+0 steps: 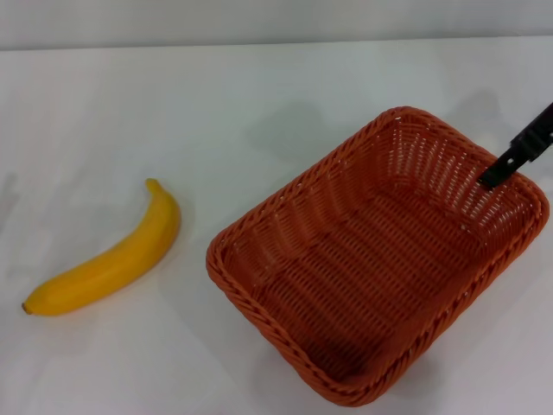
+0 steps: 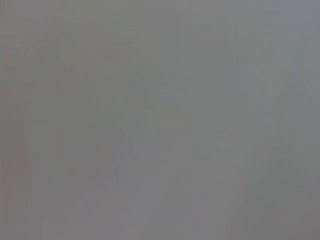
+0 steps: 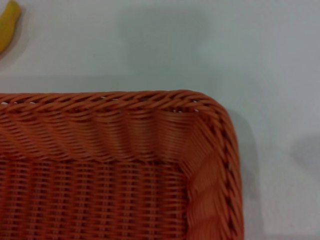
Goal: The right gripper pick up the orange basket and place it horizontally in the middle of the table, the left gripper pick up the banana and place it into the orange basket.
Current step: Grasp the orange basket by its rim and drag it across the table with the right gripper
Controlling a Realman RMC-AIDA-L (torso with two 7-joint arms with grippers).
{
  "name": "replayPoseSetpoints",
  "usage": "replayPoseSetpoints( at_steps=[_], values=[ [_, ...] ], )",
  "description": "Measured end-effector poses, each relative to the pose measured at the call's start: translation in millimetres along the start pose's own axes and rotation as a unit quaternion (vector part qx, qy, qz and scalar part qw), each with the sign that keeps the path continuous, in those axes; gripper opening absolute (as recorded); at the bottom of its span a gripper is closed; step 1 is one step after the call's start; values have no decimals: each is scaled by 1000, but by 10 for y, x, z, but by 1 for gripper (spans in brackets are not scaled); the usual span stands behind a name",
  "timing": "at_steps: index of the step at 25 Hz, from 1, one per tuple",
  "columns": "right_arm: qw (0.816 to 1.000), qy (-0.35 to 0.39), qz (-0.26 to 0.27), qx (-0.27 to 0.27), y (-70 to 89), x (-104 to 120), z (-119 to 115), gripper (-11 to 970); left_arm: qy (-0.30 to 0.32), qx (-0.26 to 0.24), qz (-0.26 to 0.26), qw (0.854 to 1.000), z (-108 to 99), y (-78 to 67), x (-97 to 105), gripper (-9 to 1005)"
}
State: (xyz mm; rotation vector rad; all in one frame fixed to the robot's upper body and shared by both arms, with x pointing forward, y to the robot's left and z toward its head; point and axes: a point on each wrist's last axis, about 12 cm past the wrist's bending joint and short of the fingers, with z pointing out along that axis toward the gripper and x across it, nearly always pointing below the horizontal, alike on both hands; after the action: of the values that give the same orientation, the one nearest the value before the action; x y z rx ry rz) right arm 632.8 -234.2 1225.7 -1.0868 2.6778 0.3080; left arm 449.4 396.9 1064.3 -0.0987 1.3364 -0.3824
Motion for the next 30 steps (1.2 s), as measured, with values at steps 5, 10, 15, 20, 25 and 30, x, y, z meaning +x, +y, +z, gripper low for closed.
replayPoseSetpoints(
  at_steps=[5,10,15,20,25,30],
  values=[
    [1000,11,-6,3,45,-104,144,837,3,-2,1,1000,-27,3,7,786],
    [1000,17,-19,11,102,-230,255,835,6,-6,2,1000,-74,11,16,786],
    [998,38,-38,30,165,-314,371,834,9,-10,1,1000,-113,16,25,786],
    [996,53,-59,48,208,-343,434,833,12,-14,-2,1000,-150,17,44,786],
    [995,55,-67,53,219,-363,442,661,13,-16,-1,1000,-171,20,46,787],
    [994,57,-76,51,222,-364,430,344,12,-15,-2,1000,-182,16,41,787]
  ],
)
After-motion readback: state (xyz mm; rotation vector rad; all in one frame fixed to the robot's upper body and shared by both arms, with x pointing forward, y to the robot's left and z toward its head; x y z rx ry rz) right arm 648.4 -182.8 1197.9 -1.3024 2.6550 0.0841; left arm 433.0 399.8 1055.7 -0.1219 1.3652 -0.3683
